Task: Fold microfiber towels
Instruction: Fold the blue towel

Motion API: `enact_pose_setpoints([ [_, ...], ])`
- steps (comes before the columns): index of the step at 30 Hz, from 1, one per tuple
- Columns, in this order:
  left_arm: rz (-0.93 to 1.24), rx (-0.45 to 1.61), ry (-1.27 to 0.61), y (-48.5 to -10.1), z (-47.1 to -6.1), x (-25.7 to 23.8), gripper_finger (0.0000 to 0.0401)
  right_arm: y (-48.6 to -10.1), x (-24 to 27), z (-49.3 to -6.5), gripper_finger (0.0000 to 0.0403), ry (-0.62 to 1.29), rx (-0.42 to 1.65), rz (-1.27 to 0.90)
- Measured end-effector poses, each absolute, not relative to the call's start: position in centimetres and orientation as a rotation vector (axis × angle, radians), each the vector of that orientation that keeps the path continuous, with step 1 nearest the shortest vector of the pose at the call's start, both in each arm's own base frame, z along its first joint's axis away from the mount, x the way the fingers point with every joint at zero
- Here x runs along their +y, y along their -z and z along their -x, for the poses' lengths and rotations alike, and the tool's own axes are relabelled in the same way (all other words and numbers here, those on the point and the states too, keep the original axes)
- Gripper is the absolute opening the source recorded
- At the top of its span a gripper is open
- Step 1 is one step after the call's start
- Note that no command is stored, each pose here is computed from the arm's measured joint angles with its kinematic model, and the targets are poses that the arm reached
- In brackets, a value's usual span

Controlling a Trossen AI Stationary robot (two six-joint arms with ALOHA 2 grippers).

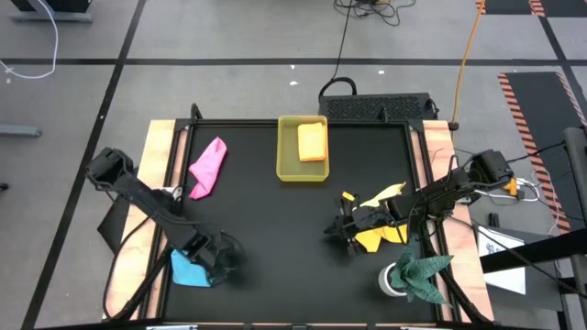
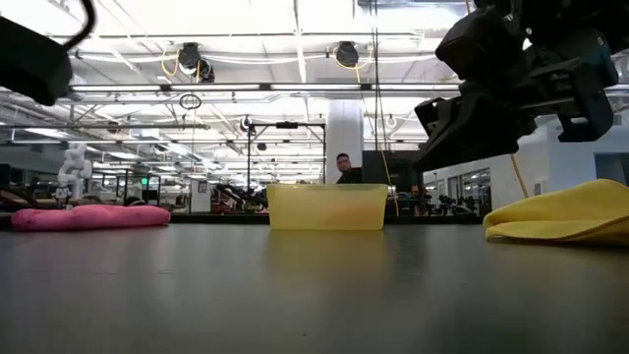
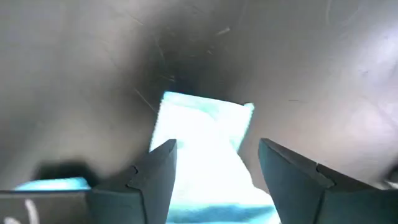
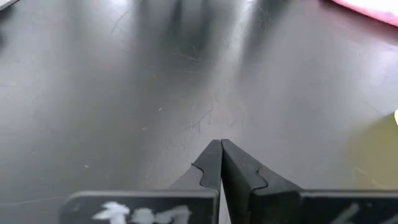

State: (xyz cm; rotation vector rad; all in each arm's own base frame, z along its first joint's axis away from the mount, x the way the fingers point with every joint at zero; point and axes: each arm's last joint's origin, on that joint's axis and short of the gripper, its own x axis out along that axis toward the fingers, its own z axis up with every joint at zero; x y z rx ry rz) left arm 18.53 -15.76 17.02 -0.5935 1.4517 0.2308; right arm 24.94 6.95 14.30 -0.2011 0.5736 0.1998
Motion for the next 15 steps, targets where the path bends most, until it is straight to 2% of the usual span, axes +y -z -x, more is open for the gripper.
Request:
enact_pose_setpoints([
  [4, 0.486, 1.383, -0.283, -16.5, -18.0, -16.2, 0.0230, -14.1, 6.9, -24.7, 0.0000, -0.200, 0.575, 0.201],
  [9, 0.466, 1.366, -0.306, -15.7, -18.4, -16.1, 0.0223, -14.0, 6.9, -24.7, 0.0000, -0.200, 0.578, 0.202],
  [12, 0.461, 1.390, -0.287, -15.2, -18.7, -16.2, 0.0190, -14.0, 6.9, -24.7, 0.0000, -0.200, 0.572, 0.202],
  [15, 0.464, 1.401, -0.265, -14.8, -19.0, -16.3, 0.0138, -14.0, 6.9, -24.7, 0.0000, -0.200, 0.569, 0.201],
])
